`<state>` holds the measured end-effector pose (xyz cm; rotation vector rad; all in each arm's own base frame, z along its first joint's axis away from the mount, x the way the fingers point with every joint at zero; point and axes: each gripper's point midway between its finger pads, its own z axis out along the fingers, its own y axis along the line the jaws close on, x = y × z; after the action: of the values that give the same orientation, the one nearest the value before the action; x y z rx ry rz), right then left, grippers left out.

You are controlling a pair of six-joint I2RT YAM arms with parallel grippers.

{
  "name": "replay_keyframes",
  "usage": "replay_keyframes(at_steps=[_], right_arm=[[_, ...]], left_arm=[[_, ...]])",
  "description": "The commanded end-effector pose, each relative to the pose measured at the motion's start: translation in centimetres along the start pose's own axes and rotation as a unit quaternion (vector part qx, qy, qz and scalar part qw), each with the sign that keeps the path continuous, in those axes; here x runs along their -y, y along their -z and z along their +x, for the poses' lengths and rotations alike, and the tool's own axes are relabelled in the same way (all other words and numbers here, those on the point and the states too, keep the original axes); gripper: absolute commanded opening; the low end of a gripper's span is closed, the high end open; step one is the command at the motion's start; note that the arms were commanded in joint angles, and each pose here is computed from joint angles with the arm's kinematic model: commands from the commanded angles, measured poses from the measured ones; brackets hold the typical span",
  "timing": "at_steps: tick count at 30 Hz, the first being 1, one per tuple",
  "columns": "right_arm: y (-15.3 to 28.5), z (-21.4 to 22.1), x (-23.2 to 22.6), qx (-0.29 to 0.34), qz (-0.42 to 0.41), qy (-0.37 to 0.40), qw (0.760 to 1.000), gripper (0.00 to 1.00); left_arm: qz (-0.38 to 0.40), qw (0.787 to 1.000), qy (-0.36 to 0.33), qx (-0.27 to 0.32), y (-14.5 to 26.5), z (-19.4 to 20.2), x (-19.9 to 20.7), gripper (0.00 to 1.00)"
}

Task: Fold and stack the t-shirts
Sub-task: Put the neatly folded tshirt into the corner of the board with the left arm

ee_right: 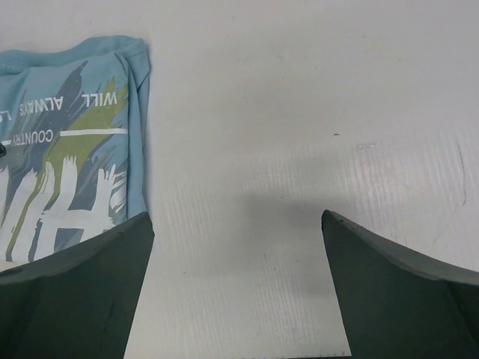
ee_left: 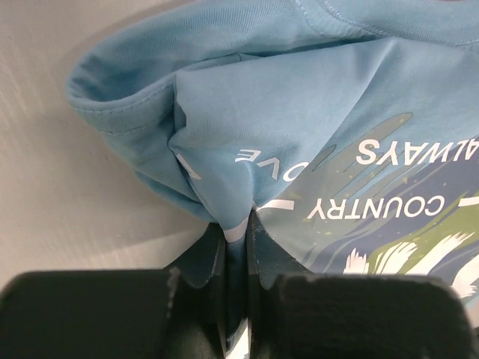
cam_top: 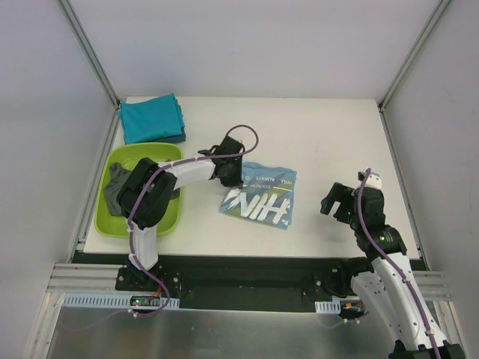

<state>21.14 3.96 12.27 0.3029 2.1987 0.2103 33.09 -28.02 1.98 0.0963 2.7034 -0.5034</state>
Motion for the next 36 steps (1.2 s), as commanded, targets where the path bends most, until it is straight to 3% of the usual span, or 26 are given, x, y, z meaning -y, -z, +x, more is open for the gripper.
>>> replay_keyframes(at_steps=[1, 7, 15, 21, 31, 36], right_arm=[[-0.2, -0.6, 1.9, 0.017, 0.052, 0.002, 0.998, 0.96], [0.0, -1.0, 2.3, 0.034, 0.058, 0.001, 0.998, 0.96], [-0.2, -1.0, 2.8, 0.037, 0.071, 0.002, 0.997, 0.96], [-0.2, -1.0, 2.3, 0.037, 0.057, 0.002, 0.998, 0.96], [-0.4, -1.2, 2.9, 0.045, 0.071, 0.001, 0.996, 0.96], [-0.7, -1.1, 3.0, 0.038, 0.076, 0.002, 0.996, 0.96]], left_arm=[[-0.11, 0.993, -0.027, -0.015, -0.8, 1.4, -4.2, 0.0], [-0.206, 0.973, -0.071, 0.077, 2.0, -4.8, -5.8, 0.0], [-0.325, 0.92, -0.136, 0.17, 6.3, -13.8, -8.3, 0.0], [-0.4, 0.88, -0.149, 0.206, 10.0, -19.6, -11.2, 0.0], [-0.435, 0.851, -0.173, 0.236, 13.5, -28.4, -15.0, 0.0], [-0.46, 0.831, -0.194, 0.244, 15.3, -30.8, -16.0, 0.0]])
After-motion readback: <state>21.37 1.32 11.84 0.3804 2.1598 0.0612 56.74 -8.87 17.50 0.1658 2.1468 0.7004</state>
